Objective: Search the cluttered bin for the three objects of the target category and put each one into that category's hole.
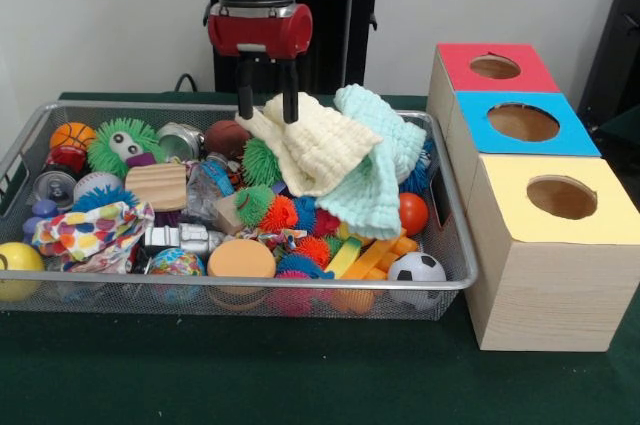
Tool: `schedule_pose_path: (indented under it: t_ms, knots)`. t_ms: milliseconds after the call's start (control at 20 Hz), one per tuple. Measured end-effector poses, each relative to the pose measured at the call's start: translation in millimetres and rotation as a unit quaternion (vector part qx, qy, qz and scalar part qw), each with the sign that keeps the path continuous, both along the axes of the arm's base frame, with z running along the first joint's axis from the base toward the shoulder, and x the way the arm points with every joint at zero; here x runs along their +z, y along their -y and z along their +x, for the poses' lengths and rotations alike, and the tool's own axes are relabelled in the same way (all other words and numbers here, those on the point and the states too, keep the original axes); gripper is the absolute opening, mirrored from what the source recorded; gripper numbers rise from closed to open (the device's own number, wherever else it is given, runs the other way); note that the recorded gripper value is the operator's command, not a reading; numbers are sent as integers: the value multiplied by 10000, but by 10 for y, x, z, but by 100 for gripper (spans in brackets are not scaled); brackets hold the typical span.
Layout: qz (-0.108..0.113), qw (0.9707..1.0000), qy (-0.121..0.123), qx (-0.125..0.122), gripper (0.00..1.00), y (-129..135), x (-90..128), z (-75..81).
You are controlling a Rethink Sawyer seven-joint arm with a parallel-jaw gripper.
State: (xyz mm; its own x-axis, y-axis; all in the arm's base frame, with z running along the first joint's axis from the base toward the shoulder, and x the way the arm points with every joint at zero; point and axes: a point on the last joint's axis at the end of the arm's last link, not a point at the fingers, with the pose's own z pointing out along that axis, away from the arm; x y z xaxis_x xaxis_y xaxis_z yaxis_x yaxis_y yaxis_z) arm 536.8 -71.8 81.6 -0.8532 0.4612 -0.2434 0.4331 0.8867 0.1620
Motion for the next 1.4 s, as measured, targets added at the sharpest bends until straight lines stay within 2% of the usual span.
schedule_pose_path:
  t_ms: [200,350,700,1050,1400]
  knots:
    - [-1,9999,136,-86,100,130,50,117]
    - [-19,9998,167,-102,100,193,62,148]
    - [-177,9995,240,96,100,323,26,176]
    - [-179,9995,113,245,100,389,-131,12]
    - [-122,9991,-133,391,100,484,-388,-286]
